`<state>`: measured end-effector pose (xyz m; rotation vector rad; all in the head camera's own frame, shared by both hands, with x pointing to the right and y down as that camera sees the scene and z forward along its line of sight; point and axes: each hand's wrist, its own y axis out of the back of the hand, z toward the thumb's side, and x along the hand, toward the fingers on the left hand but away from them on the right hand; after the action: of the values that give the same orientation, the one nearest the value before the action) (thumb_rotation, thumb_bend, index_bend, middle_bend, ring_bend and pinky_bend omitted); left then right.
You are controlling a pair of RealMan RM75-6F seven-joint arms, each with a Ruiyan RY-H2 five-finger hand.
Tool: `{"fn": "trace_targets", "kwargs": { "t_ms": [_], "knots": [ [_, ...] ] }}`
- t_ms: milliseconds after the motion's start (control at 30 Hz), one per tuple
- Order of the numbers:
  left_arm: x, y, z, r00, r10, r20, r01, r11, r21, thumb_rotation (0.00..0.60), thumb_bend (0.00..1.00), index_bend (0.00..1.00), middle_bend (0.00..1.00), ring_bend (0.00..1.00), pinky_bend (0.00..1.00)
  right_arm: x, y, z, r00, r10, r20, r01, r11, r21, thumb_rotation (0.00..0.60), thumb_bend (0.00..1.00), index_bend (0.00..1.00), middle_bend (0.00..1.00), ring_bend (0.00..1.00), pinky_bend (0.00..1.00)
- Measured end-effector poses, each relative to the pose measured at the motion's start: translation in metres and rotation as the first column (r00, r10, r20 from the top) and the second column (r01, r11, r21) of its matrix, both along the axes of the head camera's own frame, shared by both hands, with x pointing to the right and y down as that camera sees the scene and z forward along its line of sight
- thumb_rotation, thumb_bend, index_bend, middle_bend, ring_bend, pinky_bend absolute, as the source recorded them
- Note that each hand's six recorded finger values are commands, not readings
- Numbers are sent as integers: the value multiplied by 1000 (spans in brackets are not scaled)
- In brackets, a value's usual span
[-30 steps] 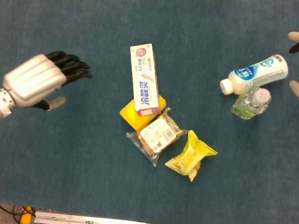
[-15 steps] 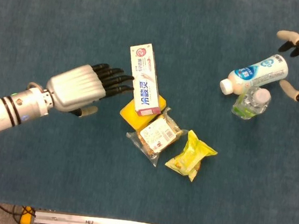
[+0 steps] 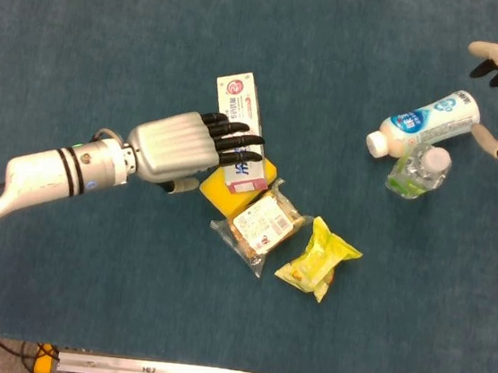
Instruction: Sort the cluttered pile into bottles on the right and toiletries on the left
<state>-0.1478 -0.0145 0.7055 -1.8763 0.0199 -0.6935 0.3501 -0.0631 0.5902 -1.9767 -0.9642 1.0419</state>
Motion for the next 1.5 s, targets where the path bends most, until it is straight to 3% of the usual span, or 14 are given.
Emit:
{"fn": "trace_targets", "kwargs": {
  "t_ms": [833,1100,1500],
  "knots": [
    [24,-5,36,998,49,37,-48,998,-41,600,368,3,0,8,125,21,-5,3,999,52,-2,-52,999,-12,600,279,162,338,346,553],
    [24,-4,41,999,35,12,-34,998,-57,600,368,161,47,47,129,23,-5,4,998,58,1,-58,998,-17,600,279,162,337,346,553],
    [20,-8,38,1000,21,-2,-21,998,-59,600,368,162,55,47,133,25,-7,3,998,67,7,-66,998,-19,600,278,162,337,346,553]
  ]
}}
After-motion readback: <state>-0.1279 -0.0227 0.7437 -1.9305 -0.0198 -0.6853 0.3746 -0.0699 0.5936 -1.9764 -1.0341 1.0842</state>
